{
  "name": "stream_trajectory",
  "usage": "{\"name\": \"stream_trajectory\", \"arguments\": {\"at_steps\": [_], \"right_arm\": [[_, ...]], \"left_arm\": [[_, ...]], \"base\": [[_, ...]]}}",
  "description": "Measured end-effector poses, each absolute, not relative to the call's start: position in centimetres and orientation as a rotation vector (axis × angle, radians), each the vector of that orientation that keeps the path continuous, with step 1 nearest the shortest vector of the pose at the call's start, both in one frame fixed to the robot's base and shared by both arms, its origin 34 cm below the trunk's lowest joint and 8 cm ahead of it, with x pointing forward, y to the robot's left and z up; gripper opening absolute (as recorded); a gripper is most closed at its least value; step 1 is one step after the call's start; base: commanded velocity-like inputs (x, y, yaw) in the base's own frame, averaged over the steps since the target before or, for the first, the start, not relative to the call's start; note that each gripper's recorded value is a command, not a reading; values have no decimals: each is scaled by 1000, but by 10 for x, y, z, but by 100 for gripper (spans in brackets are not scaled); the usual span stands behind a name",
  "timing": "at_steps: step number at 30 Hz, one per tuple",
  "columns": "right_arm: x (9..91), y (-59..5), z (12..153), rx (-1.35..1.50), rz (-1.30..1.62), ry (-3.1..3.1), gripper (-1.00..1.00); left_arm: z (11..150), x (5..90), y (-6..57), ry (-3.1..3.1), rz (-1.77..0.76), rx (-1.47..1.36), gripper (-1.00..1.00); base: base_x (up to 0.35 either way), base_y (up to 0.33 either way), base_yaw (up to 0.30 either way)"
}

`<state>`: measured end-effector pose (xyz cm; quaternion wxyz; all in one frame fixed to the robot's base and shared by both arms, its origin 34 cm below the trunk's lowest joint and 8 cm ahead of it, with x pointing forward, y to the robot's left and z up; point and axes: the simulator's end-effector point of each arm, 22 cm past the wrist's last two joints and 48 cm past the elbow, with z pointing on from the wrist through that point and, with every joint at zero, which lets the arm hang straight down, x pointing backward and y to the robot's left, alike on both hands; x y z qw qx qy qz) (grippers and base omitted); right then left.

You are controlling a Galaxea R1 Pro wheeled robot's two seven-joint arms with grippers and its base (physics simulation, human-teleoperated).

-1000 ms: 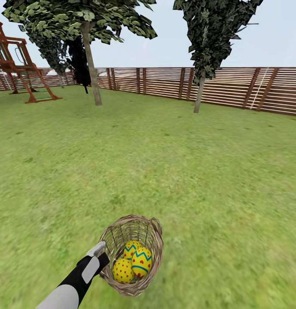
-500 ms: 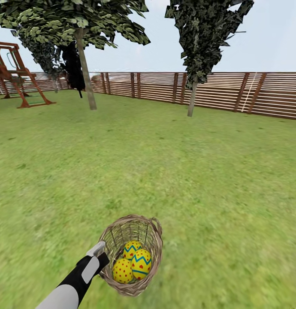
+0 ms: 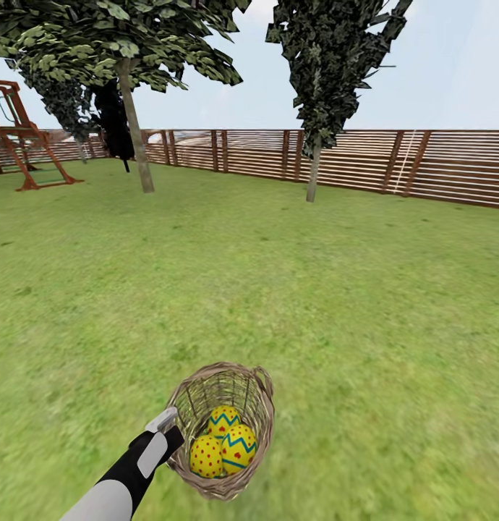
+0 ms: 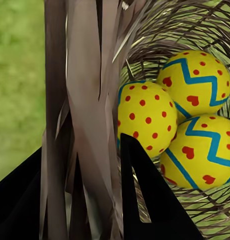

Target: Take the three Easter eggs out of the wicker basket on the lawn in the garden, then place them on the lawn next to a single tree (choose any tree) so that all three eggs are next to the same tree and none are left in the basket.

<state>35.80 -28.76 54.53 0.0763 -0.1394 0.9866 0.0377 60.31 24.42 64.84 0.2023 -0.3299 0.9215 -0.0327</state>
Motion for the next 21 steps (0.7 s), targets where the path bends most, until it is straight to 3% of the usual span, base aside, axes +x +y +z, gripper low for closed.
{"name": "stream_trajectory", "arguments": {"at_steps": [8,21], "right_arm": [[359,-284,557,-422,119,2918,100],[361,-283,575,-426,113,2902,100]], "left_arm": [[663,604,244,2564,-94,-916,-100],[685,605,244,2552,-100,-913,-100]], "base": [[0,0,5],[0,0,199]]}}
